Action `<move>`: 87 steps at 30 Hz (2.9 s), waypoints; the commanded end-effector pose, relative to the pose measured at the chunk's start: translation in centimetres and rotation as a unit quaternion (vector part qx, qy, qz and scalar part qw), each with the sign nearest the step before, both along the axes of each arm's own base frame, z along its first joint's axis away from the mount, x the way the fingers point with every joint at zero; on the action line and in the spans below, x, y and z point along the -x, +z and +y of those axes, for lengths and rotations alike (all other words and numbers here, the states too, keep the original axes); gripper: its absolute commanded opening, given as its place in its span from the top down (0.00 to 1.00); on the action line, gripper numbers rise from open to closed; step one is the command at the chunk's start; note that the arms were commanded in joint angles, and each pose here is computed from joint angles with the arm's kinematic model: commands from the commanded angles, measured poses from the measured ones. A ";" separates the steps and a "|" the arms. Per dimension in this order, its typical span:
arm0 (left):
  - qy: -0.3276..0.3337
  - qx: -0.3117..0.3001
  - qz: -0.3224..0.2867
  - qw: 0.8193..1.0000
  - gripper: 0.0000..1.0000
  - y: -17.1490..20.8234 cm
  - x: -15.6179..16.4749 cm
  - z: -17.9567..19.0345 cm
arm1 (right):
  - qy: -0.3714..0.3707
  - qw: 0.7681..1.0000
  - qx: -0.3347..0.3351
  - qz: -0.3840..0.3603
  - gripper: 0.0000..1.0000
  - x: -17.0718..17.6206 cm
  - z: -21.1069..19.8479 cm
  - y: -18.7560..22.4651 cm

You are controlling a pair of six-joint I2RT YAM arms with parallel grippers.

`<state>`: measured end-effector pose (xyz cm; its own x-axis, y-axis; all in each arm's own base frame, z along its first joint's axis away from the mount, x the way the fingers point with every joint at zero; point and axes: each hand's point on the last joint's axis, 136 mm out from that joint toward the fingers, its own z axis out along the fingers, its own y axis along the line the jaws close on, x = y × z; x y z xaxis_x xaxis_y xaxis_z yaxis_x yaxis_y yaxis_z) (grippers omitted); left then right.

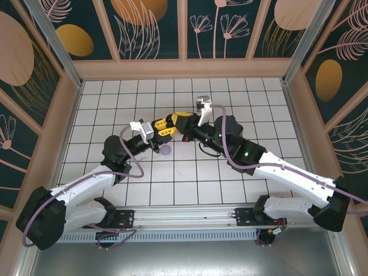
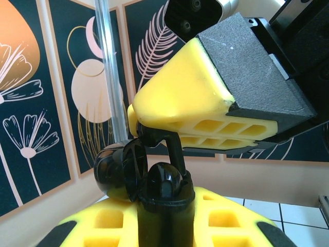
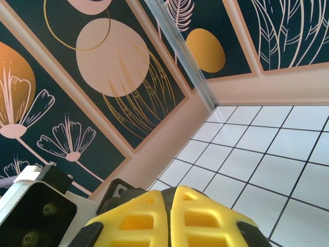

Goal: Insert the wireless bluetooth earbuds into the charging case

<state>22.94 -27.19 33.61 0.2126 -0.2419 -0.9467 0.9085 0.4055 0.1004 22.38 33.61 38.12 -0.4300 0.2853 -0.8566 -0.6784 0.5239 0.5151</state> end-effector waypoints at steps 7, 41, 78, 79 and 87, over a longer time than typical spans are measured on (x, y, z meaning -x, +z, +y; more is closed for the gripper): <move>-0.008 0.038 -0.051 0.998 1.00 3.9 1.0 0.3 | 0.012 0.999 0.051 0.005 0.94 0.6 1.3 -2.2; 0.008 0.052 -0.037 0.998 1.00 4.3 0.3 0.7 | -0.044 0.998 0.051 0.007 0.50 0.3 -0.5 -1.9; -0.018 -0.022 0.019 0.999 1.00 -1.5 0.0 -0.8 | 0.064 0.967 0.187 0.161 0.84 -5.5 0.6 -3.7; -0.015 -0.021 0.019 0.999 1.00 -1.4 -0.1 -0.9 | 0.067 0.965 0.193 0.164 0.84 -4.9 0.6 -4.2; 0.009 -0.013 0.024 1.000 1.00 -0.8 -1.5 -0.8 | 0.084 0.958 0.204 0.185 0.93 0.2 -0.7 -6.5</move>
<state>23.65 -28.41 30.09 0.0989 -0.1692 -0.9806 0.9272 0.3734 0.0291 25.68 33.39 32.63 -0.7103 -0.0872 -0.6985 -0.5696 0.6542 0.4976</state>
